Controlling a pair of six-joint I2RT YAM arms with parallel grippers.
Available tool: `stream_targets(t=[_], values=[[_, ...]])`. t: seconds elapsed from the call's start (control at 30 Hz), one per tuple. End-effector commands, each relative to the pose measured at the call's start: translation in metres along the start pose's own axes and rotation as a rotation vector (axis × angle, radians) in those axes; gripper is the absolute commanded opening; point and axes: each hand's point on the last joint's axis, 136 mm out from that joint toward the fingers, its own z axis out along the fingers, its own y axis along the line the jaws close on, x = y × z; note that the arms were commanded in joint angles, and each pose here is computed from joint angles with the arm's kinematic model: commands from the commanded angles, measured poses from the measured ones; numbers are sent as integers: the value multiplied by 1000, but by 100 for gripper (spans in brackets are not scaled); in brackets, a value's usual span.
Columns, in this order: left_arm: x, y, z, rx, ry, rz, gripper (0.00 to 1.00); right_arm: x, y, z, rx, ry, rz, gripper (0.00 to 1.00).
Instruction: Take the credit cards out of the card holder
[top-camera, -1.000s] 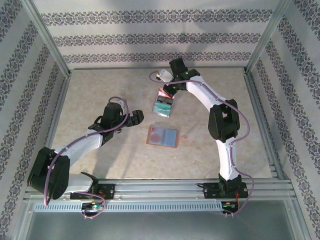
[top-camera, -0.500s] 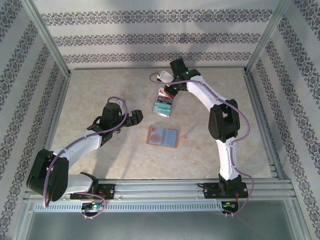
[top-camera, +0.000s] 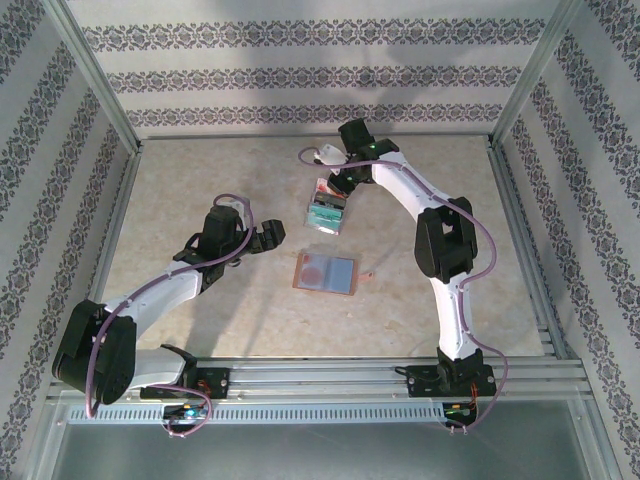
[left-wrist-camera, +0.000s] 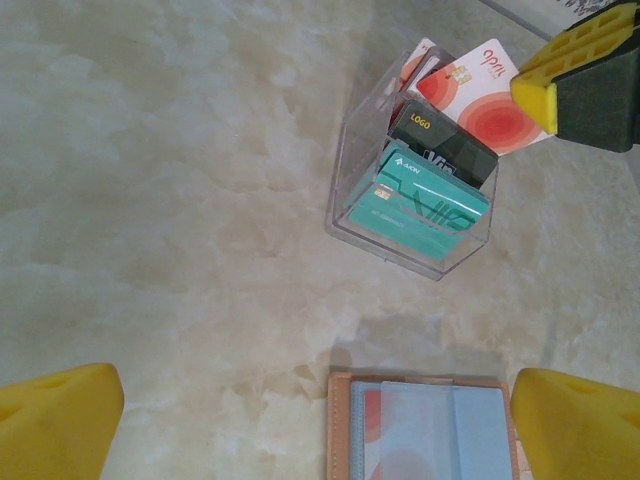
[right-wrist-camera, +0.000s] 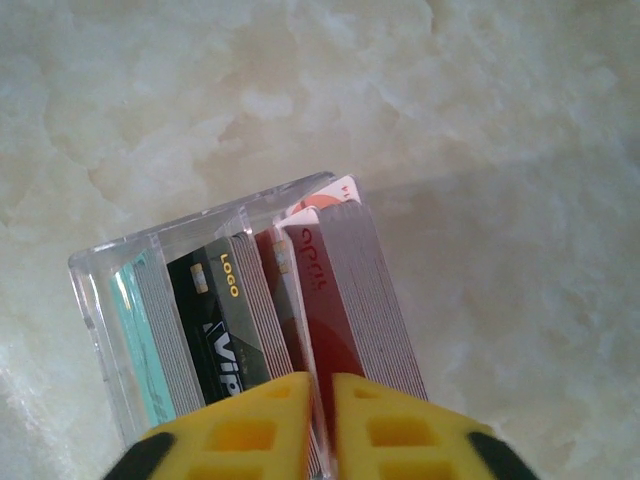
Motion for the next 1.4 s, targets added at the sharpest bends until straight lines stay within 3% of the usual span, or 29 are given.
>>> stream_targets(t=[0.0,0.13,0.37,0.73,0.87,1.13,1.17,1.2,1.23,1.27,1.37], values=[[-6,4,-6,-8,-17,-12,99,-4,-7,-9,24,-4,45,23],[-7,4,-8,-7,-19,-12,99,-7,-10,-12,36,-16,66,28],[-8,5,-9,-8,-25,-18,99,-14,-13,-23,64,-38,147,28],[-15,20,-11,-35,-57,-64,99,10,10,-54,195,-35,468,29],[-18,24,-14,-36,-106,-62,99,32,46,-62,272,10,538,40],[-19,33,-18,-69,-134,-71,99,70,126,-48,223,97,680,52],[-19,35,-19,-74,-142,-74,99,74,136,-45,216,105,691,57],[-19,37,-21,-82,-150,-76,99,76,146,-42,213,114,693,70],[-19,38,-22,-86,-157,-76,99,78,154,-40,213,124,689,94],[-19,40,-24,-93,-167,-77,99,79,162,-38,218,133,686,98],[-18,45,-30,-114,-188,-77,99,84,178,-33,247,158,671,98]])
